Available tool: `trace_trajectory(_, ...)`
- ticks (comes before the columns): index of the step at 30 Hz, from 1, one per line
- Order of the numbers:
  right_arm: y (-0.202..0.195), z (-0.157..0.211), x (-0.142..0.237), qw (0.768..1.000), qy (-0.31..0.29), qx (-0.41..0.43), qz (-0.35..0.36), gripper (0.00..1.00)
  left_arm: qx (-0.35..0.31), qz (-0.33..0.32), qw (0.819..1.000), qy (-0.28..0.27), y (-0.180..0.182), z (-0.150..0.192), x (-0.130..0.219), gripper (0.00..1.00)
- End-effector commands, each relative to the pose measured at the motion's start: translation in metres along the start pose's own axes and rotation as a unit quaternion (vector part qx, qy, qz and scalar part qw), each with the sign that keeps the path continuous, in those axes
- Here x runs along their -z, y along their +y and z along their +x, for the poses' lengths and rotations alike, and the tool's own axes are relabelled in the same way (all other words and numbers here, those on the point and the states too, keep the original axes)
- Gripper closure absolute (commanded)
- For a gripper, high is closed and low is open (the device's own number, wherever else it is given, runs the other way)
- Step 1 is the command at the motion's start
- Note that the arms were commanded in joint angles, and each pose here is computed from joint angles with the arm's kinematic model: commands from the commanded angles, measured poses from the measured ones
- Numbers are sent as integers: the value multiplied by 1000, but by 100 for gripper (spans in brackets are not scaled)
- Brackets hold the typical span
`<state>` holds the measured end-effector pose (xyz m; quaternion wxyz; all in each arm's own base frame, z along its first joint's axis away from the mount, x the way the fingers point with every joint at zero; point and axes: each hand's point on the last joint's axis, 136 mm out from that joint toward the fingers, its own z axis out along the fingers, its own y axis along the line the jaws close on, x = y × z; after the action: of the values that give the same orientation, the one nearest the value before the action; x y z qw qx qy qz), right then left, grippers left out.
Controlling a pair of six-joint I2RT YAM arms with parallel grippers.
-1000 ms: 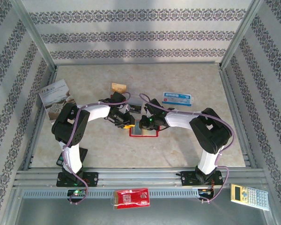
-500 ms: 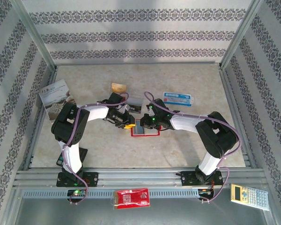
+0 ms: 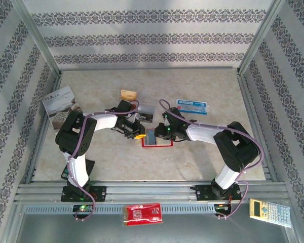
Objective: Take the credit cards out of the card holder
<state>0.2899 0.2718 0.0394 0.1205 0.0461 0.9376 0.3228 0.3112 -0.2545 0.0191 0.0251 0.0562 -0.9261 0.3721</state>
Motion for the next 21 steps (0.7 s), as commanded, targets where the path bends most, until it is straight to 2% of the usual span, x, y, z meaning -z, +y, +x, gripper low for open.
trace_trajectory(1,-9,6,0,1000,11,-9,18,84,27,-68,997,38,48,26,-33,80)
trace_trajectory(6,-4,14,-6,999,36,1,13,83,27,-68,997,38,49,26,-33,80)
trace_trajectory(21,-4,22,-21,998,62,13,29,80,33,-66,996,44,52,29,-36,82)
